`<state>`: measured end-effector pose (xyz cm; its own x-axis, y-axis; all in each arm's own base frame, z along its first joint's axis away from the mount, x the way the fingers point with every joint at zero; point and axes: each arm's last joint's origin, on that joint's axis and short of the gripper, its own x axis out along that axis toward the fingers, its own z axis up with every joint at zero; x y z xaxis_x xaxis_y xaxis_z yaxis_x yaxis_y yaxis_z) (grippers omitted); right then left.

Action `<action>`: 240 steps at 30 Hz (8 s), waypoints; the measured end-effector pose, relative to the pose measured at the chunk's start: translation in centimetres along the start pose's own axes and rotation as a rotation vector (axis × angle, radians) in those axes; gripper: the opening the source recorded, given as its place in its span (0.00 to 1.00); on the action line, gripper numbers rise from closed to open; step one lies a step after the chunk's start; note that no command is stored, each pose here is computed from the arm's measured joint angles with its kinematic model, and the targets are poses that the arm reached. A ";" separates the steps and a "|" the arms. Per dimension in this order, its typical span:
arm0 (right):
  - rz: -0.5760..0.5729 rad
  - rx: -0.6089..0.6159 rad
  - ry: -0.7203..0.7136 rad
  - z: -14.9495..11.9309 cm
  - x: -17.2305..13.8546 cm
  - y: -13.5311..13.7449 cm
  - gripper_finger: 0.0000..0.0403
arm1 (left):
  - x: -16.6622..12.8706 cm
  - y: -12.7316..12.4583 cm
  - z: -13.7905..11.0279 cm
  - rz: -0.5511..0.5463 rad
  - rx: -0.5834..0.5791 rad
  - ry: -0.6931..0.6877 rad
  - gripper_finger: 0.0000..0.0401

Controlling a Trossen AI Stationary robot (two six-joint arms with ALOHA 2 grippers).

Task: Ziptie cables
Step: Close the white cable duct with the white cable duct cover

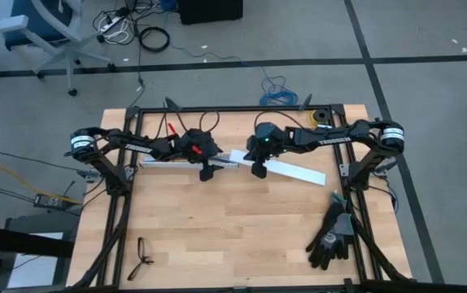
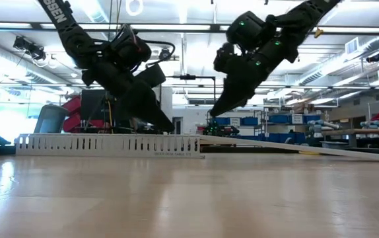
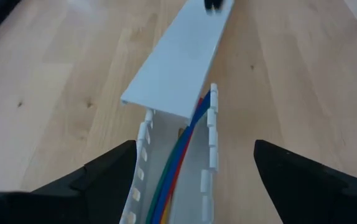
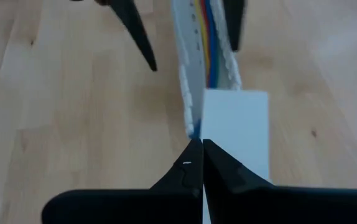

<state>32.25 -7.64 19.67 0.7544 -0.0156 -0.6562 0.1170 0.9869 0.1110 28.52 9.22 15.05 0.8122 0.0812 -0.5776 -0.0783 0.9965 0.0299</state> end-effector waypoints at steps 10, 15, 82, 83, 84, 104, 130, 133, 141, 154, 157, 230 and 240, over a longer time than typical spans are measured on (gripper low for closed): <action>-0.029 0.088 -0.196 -2.9 -4.2 -0.5 0.00 | 0.0 0.0 -0.2 0.006 -0.023 0.016 0.84; -0.029 0.100 -0.230 -4.5 -4.2 -0.5 0.00 | 0.0 0.0 0.0 0.009 0.007 -0.001 0.84; -0.118 0.013 -0.141 -6.8 2.5 -1.0 0.82 | 0.9 0.2 -0.1 -0.013 -0.040 -0.043 0.83; -0.119 0.008 -0.142 -6.8 2.7 -1.0 0.82 | 0.9 0.2 -0.1 -0.013 -0.040 -0.045 0.83; -0.119 0.009 -0.139 -6.9 2.7 -1.0 0.81 | 0.9 0.2 -0.1 -0.014 -0.042 -0.043 0.83; -0.131 -0.013 -0.142 -6.8 2.6 -1.0 0.58 | 0.9 0.2 -0.1 -0.013 -0.043 -0.047 0.83; -0.110 -0.029 -0.244 -5.4 1.6 -1.0 0.59 | 0.9 0.3 -0.2 0.030 -0.041 -0.034 0.83; -0.121 -0.009 -0.276 -4.8 0.8 -1.2 0.59 | 0.9 0.3 0.0 0.029 -0.037 -0.051 0.83; -0.138 0.017 -0.283 -4.3 -0.6 -1.6 0.59 | 2.6 0.3 -0.7 -0.031 -0.056 -0.097 0.83; -0.135 0.014 -0.275 -4.4 -0.6 -1.7 0.59 | 3.0 0.4 -0.9 0.006 0.005 -0.104 0.83; -0.135 0.014 -0.275 -4.4 -0.6 -1.7 0.59 | 3.0 0.4 -1.0 0.006 0.028 -0.099 0.83; 0.014 -0.081 -0.083 -6.2 2.4 -1.0 0.58 | 4.4 0.1 -1.8 -0.060 0.048 -0.138 0.57; 0.022 -0.074 -0.077 -6.2 2.3 -1.0 0.59 | 4.4 0.1 -1.8 -0.059 0.049 -0.140 0.57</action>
<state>29.88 -7.66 13.40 0.8038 -0.0036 -0.5949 0.0540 0.9963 0.0669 31.03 9.66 11.02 0.8876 0.0210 -0.4601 -0.0024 0.9992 0.0409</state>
